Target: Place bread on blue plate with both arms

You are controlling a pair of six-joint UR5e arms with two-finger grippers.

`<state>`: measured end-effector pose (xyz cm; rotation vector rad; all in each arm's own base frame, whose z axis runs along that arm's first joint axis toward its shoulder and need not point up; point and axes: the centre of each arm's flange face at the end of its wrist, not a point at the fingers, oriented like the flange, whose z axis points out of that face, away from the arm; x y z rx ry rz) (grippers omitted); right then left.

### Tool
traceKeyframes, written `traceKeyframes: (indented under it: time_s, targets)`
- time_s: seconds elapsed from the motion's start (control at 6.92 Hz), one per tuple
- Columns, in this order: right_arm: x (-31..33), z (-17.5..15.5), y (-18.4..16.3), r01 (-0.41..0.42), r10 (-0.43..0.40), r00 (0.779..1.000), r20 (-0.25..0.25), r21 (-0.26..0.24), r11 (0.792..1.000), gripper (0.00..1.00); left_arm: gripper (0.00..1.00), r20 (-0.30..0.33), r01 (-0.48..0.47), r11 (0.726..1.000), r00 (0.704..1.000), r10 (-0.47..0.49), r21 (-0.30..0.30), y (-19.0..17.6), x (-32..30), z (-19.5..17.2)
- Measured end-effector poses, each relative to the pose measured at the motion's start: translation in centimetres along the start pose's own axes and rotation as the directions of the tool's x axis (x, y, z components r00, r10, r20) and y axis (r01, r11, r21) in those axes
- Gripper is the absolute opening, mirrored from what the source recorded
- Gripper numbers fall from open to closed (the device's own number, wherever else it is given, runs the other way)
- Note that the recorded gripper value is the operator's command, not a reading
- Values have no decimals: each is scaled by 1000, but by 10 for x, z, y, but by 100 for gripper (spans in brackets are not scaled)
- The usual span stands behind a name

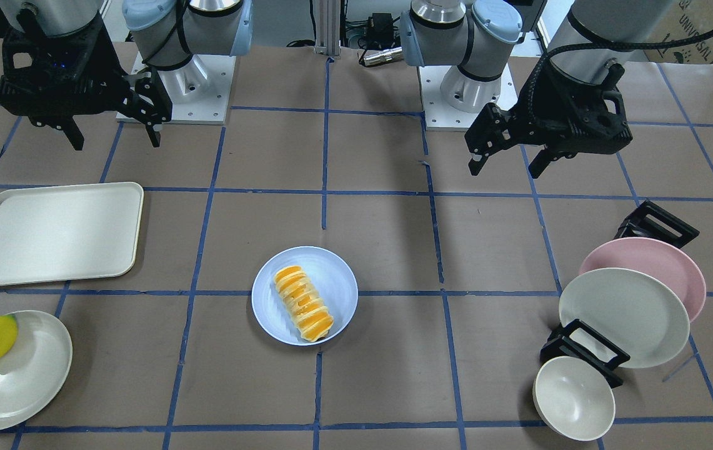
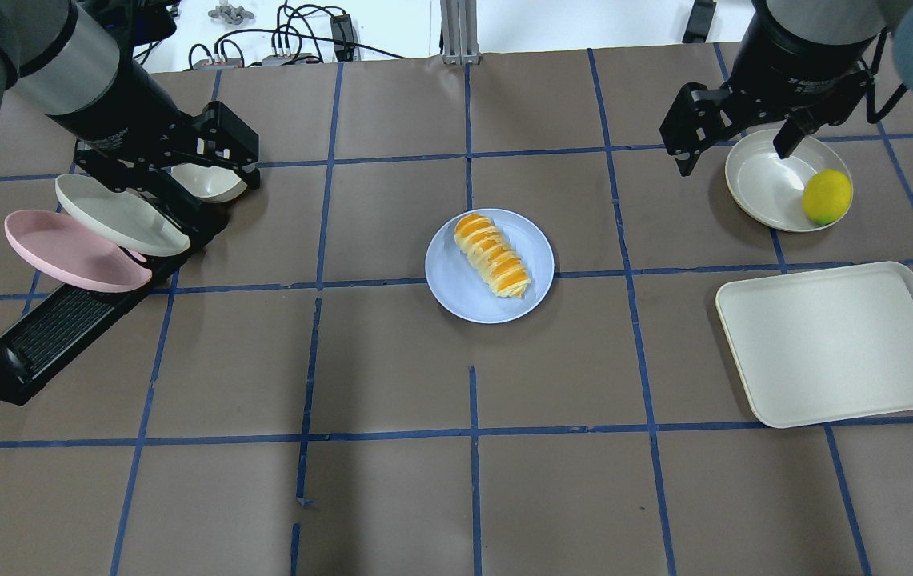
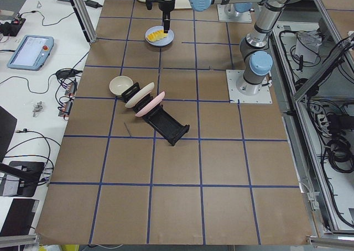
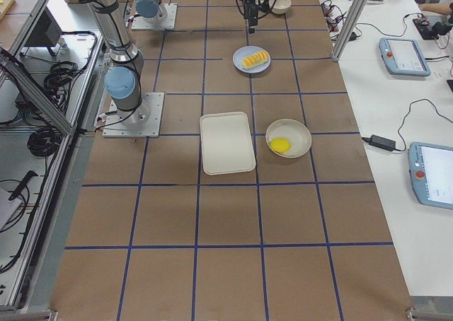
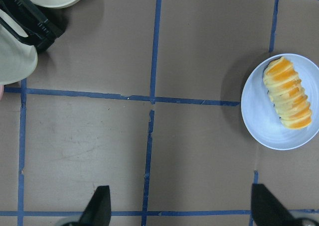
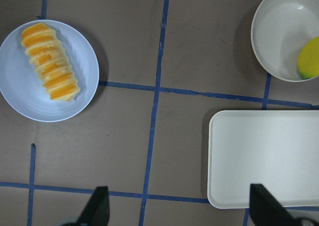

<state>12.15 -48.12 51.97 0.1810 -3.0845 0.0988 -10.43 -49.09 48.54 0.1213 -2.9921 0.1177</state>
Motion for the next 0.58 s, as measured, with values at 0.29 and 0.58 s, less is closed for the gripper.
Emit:
traceKeyframes:
  time_s: [0.29, 0.58]
  targets:
    - [5, -1, 3, -9, 9, 1000, -1, 5, 1000, 100, 100, -15, 0, 1000, 1000, -1, -13, 2, 0, 8]
    - [5, -3, 4, -8, 8, 1000, -1, 6, 1000, 100, 100, -80, -5, 1000, 997, 5, 2, -1, 6, 9]
